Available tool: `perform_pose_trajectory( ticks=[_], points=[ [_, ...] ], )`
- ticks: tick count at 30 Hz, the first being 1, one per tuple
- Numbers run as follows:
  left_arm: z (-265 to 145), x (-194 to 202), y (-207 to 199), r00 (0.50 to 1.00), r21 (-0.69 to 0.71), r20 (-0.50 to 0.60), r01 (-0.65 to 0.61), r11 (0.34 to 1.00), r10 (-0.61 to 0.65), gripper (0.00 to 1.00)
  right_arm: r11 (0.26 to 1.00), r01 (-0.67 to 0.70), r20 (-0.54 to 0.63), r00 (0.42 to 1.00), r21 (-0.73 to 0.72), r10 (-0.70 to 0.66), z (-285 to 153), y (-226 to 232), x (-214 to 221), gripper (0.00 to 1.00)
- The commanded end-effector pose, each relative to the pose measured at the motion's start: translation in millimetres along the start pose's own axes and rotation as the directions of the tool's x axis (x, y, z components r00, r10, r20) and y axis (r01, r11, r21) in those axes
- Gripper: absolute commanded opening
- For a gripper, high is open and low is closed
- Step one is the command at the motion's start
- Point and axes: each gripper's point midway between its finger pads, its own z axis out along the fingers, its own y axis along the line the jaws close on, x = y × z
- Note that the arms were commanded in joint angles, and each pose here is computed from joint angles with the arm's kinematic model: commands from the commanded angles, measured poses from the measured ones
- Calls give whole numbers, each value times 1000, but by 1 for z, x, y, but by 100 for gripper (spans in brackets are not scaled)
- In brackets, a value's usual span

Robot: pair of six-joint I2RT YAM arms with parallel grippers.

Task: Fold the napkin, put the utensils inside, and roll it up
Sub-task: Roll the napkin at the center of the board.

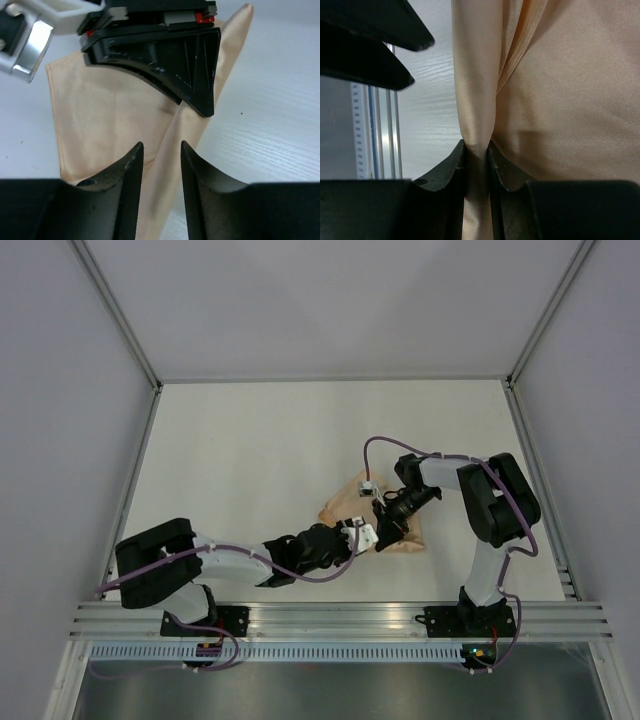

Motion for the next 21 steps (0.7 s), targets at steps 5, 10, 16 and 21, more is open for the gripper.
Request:
perform_pose_trajectory(
  ticks=[5, 10, 16, 21],
  points=[
    [36, 3, -29, 931, 31, -72, -355, 934, 357, 45, 1000, -26, -185, 982, 3, 26, 5, -11, 52, 9],
    [47, 12, -50, 919, 104, -56, -384, 917, 391, 51, 999, -37, -184, 982, 2, 37, 5, -12, 52, 9],
    [51, 20, -62, 924, 164, -58, -366, 916, 379, 55, 999, -47, -188, 981, -5, 45, 5, -13, 53, 9],
    [57, 42, -69, 914, 202, -93, -371, 906, 395, 55, 998, -55, -190, 980, -11, 52, 5, -13, 53, 9]
  ],
)
